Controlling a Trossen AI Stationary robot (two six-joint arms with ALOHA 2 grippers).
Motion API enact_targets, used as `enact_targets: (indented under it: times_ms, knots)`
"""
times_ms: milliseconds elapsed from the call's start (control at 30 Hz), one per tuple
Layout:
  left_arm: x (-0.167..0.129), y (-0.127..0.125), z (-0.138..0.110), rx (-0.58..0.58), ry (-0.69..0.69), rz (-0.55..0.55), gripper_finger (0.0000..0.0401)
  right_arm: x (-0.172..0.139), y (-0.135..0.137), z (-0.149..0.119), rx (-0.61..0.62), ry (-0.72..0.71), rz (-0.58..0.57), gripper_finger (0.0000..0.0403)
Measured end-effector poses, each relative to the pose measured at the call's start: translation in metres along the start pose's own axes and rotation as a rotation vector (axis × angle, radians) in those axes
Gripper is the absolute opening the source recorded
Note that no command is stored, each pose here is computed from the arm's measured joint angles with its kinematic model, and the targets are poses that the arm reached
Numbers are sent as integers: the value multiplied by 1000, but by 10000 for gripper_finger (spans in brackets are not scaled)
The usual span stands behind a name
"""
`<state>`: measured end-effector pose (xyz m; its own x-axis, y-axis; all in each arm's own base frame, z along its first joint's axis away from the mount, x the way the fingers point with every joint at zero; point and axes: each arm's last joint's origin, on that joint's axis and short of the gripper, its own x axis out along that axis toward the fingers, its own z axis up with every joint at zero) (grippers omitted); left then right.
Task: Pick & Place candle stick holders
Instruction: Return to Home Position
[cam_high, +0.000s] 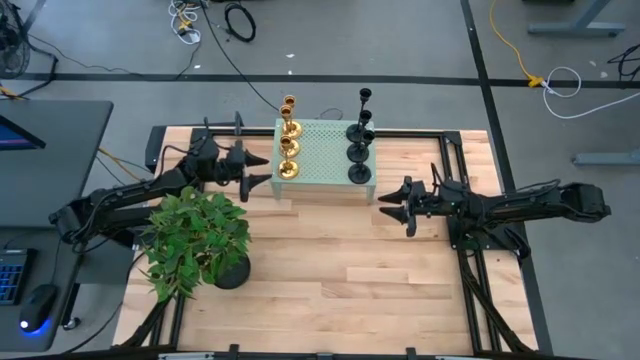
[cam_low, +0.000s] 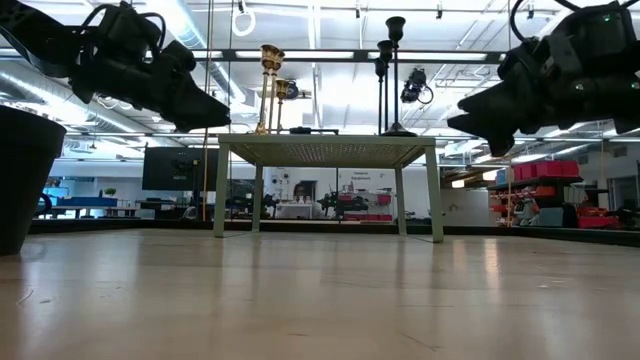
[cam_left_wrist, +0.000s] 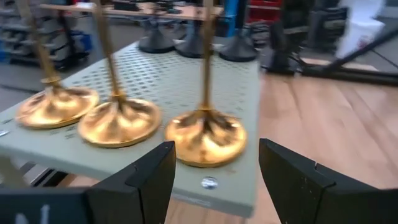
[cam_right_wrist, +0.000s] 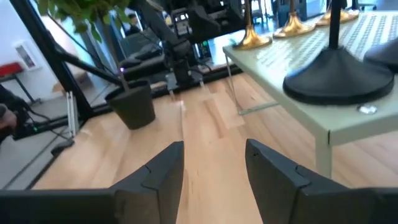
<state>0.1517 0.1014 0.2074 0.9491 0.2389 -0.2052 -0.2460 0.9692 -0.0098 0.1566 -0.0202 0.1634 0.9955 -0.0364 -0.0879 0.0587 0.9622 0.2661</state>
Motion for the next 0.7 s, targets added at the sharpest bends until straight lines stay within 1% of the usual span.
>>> enact_targets:
  times_ms: [100,233,333,433,467,533,600,667,700]
  knots:
    - [0,-1,-1,16,6,-42,231,0,0,-1,-17,14,-5,171]
    - [0,-1,-3,27,22,-34,231,0,-1,-4,-31,36,-11,171]
    - [0,-1,-6,-26,62,-7,231,0,-2,-5,-26,54,-24,171]
    - [1,-3,-9,-97,58,12,231,0,-2,-6,-27,54,-40,171]
    - [1,-5,-13,-116,63,27,231,0,-2,-6,-27,55,-40,171]
    - [-3,-9,-23,-160,72,100,231,0,-2,-6,-27,55,-40,171]
    - [-8,-15,-35,-183,53,174,231,0,-2,-6,-27,58,-41,171]
    - [-15,-22,-53,-209,35,190,231,0,-2,-6,-27,57,-41,171]
    - [-18,-26,-57,-206,-3,179,231,0,-2,-6,-27,57,-41,171]
